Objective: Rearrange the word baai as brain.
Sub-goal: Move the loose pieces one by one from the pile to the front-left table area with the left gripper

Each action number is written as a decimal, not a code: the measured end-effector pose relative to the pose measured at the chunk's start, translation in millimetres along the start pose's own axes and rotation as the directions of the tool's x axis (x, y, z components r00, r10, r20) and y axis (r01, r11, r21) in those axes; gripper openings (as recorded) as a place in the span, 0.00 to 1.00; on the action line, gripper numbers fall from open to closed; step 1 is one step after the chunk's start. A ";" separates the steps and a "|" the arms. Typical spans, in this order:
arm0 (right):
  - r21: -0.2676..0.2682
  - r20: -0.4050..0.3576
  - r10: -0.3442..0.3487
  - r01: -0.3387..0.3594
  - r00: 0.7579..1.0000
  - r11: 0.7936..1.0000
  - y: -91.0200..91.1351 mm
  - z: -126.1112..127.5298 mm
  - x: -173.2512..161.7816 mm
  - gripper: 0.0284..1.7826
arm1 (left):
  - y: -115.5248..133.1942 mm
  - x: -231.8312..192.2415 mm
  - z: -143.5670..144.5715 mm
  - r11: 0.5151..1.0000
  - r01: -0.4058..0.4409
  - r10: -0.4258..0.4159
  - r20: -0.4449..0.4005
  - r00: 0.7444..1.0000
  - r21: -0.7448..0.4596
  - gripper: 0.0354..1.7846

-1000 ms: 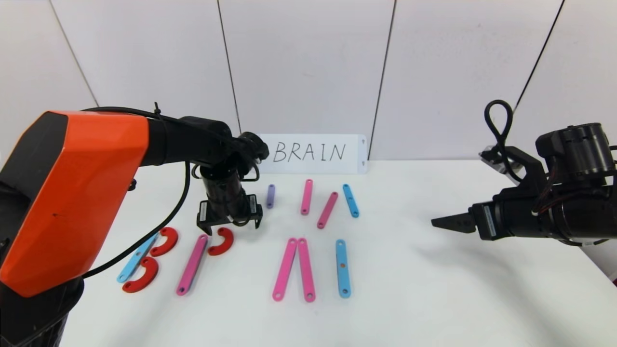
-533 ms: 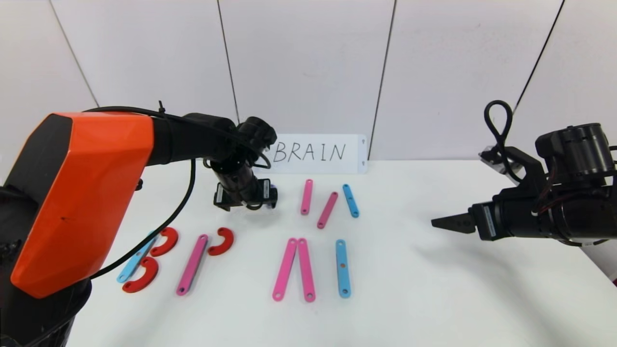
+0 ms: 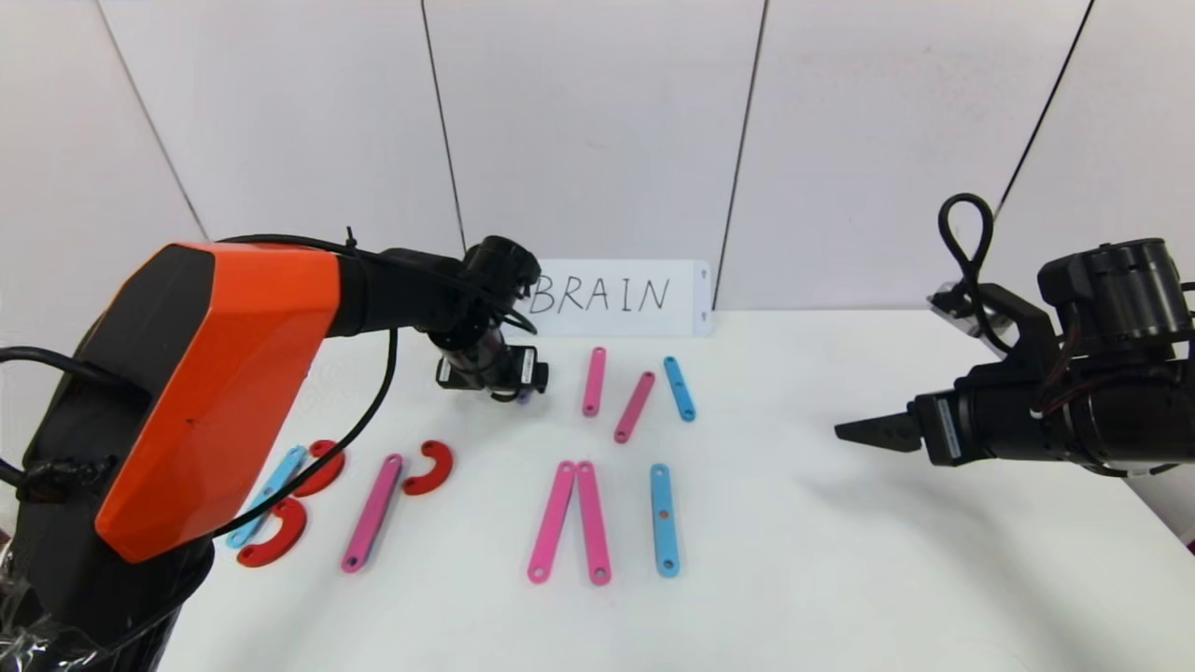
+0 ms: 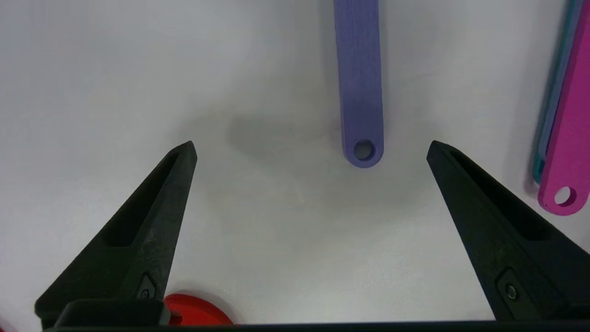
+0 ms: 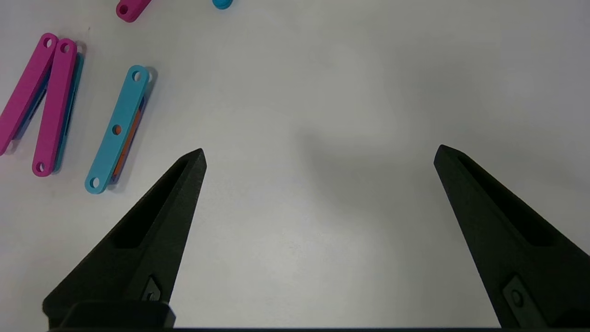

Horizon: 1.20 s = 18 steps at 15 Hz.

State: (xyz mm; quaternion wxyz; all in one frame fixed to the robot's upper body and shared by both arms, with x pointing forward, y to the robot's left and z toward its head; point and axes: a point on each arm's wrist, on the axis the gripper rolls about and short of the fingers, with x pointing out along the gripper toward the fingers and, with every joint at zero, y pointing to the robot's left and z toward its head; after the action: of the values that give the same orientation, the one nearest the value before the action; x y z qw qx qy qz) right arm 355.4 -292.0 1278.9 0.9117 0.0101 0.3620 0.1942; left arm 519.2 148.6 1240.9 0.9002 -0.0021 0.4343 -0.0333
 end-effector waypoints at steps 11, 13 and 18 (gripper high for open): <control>-0.001 0.002 0.000 0.000 1.000 1.000 0.5 -0.3 -1.2 0.97 | -2.7 19.7 1.2 1.000 0.012 -0.013 0.052 0.999 0.013 0.47; -0.001 0.002 0.001 -0.001 1.000 1.000 0.6 -0.3 -1.1 0.97 | -3.5 23.7 1.1 1.000 0.014 -0.015 0.061 0.998 0.012 0.27; -0.002 0.001 0.001 -0.001 1.000 1.000 0.8 -0.5 -1.1 0.97 | -4.3 25.8 -0.2 1.000 0.014 -0.015 0.057 0.998 0.014 0.13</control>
State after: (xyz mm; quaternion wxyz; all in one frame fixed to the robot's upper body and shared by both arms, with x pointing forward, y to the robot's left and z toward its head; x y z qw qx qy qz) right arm 354.0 -291.7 1279.3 0.9118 0.0097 0.3613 0.1951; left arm 534.9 142.7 1220.8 0.9119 -0.0003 0.4082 -0.0425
